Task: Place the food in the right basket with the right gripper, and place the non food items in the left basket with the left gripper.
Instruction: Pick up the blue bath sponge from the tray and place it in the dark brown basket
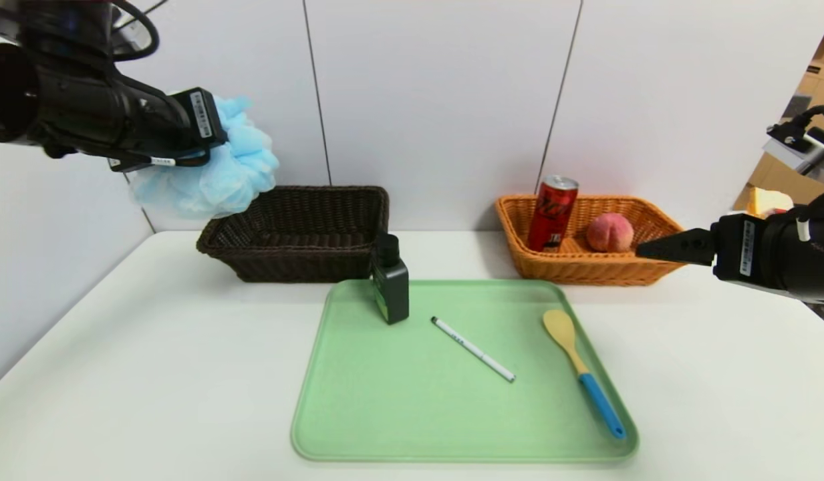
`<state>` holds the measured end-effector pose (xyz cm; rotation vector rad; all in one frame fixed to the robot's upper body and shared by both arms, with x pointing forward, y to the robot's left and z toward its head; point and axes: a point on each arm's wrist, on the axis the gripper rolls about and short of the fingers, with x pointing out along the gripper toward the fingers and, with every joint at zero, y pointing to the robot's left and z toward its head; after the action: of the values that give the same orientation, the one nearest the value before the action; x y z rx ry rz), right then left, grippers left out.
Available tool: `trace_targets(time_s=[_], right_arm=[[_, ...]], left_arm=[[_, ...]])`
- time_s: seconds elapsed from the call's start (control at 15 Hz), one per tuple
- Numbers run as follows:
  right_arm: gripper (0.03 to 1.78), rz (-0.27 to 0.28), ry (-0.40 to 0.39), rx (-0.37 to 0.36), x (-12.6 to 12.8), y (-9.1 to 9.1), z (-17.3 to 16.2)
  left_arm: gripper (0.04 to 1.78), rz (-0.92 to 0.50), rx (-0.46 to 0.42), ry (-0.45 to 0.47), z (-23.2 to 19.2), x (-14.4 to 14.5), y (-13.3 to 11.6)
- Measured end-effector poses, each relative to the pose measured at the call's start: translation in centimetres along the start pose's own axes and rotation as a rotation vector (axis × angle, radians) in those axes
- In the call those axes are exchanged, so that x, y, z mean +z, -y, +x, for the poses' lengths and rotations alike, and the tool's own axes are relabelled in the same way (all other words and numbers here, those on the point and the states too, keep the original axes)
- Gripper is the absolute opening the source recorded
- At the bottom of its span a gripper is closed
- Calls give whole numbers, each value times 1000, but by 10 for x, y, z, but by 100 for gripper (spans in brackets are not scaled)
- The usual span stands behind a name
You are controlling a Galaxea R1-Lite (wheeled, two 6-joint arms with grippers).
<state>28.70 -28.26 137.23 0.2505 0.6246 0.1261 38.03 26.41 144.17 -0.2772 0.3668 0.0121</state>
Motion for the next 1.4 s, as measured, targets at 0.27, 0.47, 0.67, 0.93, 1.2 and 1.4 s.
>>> trace_targets(time_s=[0.27,0.47,0.67,0.93,1.2,1.4], right_arm=[[169,1,-4,-1,-2,1,0],[169,0,-16,-5,-5,1,2],[169,5,-32,-11,-9,3,4],[169,5,-45,-15,-12,4,6],[169,6,-47,-17,-13,4,6],[169,6,-49,-17,-13,4,6]], left_arm=[[54,3,37,41,65,-7,-9],[54,2,69,-4,104,-23,-17],[54,-1,85,-9,132,-32,-24],[54,0,82,-23,155,-39,-24],[72,-2,44,-49,164,-44,-23],[104,-6,50,-55,167,-46,-24]])
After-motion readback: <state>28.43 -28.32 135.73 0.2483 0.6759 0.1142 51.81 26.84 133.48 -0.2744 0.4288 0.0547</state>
